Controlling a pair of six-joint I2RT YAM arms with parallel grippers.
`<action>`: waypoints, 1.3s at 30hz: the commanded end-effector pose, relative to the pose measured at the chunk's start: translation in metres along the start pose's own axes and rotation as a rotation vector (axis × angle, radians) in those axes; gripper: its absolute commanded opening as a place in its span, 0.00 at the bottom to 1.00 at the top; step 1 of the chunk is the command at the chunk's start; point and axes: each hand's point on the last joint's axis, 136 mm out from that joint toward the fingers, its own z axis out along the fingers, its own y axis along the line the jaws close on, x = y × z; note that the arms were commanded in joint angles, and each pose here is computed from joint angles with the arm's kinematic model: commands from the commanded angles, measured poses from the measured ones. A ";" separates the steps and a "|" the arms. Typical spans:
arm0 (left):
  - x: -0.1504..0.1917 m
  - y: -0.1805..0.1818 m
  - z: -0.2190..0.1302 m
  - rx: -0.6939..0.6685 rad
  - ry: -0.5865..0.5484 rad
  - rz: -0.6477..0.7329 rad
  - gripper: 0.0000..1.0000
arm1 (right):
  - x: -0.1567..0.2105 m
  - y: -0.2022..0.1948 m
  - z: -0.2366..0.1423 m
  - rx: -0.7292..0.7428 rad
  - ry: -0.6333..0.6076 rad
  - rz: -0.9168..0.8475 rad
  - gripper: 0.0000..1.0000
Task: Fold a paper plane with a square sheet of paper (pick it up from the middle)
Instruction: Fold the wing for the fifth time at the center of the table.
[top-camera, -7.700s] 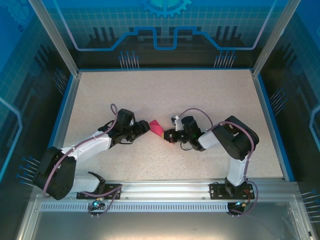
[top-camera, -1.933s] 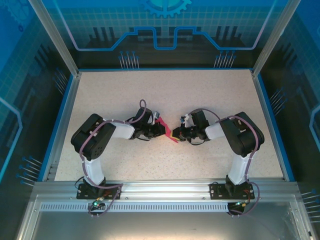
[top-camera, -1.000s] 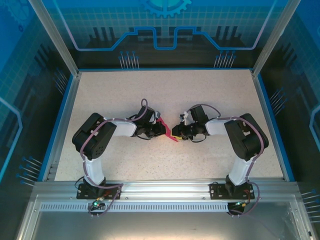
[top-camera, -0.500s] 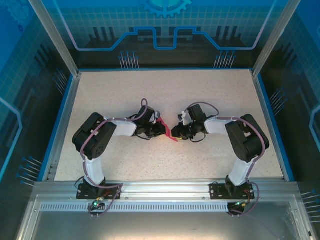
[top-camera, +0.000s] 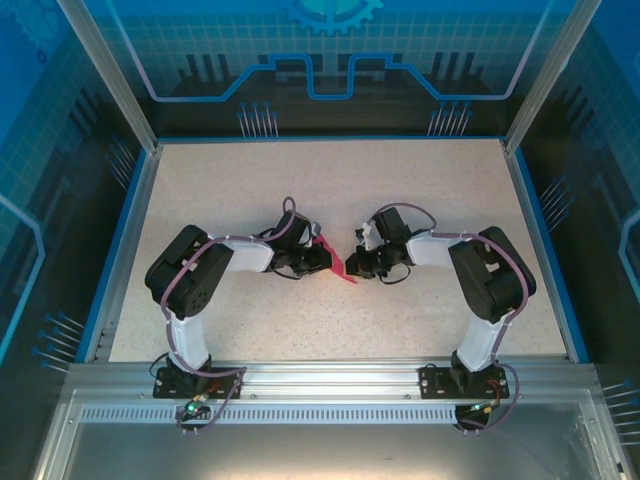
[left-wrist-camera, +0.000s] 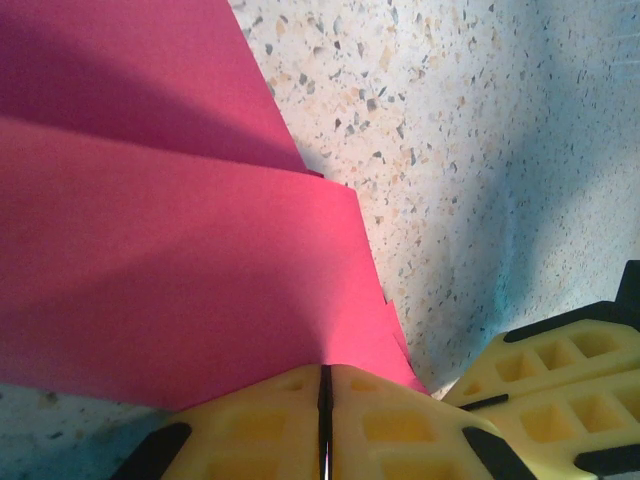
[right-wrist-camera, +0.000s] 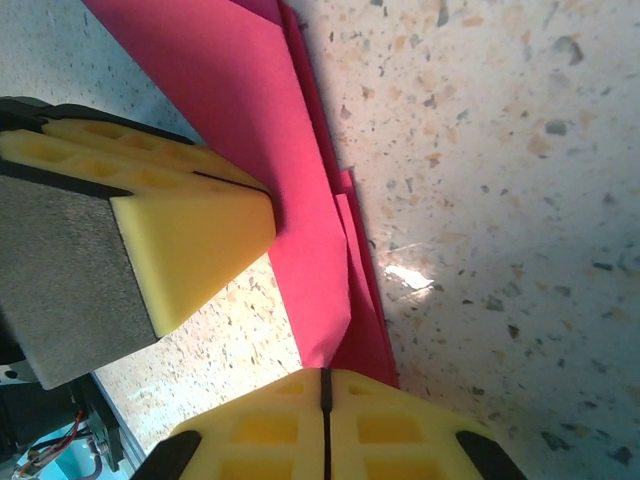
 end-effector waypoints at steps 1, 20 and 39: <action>0.025 0.047 0.014 -0.152 0.074 -0.046 0.08 | 0.019 -0.016 0.010 0.041 0.058 0.034 0.05; 0.025 0.047 0.014 -0.155 0.075 -0.046 0.08 | 0.028 -0.006 -0.001 0.015 0.077 0.022 0.13; 0.026 0.049 0.014 -0.161 0.079 -0.045 0.08 | 0.041 -0.015 -0.005 0.052 0.097 0.033 0.09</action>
